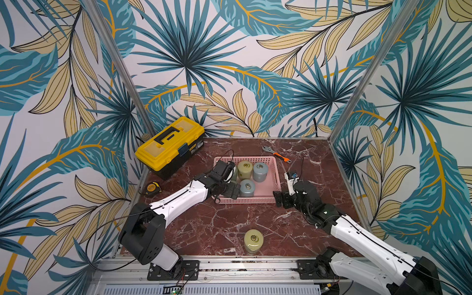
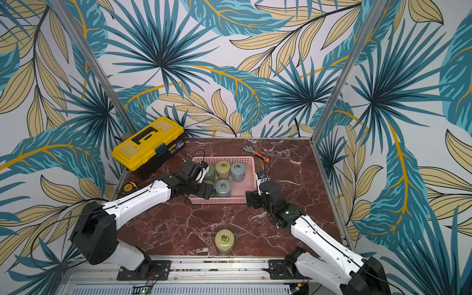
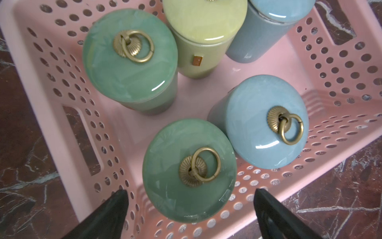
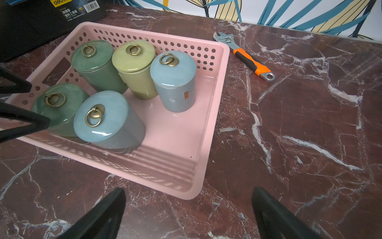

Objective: Take the tea canister out of the basket
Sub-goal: Pick up the tea canister from the basket.

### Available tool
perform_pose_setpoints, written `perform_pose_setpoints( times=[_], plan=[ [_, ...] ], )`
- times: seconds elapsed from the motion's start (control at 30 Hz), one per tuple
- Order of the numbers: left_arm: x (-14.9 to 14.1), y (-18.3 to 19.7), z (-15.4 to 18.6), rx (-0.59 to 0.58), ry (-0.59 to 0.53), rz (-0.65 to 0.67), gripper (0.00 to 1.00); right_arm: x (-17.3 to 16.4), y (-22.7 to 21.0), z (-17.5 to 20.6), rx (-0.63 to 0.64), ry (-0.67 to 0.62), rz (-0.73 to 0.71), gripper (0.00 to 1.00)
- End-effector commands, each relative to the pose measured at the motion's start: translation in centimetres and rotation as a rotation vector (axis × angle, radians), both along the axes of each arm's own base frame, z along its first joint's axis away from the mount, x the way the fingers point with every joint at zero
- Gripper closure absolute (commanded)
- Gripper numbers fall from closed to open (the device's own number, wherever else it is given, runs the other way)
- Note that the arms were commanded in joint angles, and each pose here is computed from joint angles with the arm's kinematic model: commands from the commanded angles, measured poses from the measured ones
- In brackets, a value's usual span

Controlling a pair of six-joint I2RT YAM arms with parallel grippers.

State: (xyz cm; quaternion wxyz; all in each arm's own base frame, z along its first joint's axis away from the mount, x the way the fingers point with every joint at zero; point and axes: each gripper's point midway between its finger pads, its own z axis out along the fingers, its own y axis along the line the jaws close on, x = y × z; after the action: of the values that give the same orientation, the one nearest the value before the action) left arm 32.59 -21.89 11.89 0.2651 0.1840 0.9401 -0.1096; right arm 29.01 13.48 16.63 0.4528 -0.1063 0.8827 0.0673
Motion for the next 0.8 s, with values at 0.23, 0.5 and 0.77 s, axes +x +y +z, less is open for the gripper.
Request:
perform_pose_setpoints(
  times=[0.23, 0.5, 0.77],
  plan=[
    [1.5, -0.9, 0.1, 0.036, -0.021, -0.01, 0.0, 0.0, -0.3, -0.6, -0.016, 0.001, -0.003, 0.01],
    [2.2, -0.7, -0.7, 0.074, -0.031, 0.009, 0.0, 0.0, -0.2, -0.6, -0.017, 0.004, -0.001, 0.01],
    [3.0, -1.2, -1.4, 0.081, -0.03, 0.007, 0.03, 0.0, -0.1, -0.7, -0.018, 0.008, 0.003, 0.01]
  ],
)
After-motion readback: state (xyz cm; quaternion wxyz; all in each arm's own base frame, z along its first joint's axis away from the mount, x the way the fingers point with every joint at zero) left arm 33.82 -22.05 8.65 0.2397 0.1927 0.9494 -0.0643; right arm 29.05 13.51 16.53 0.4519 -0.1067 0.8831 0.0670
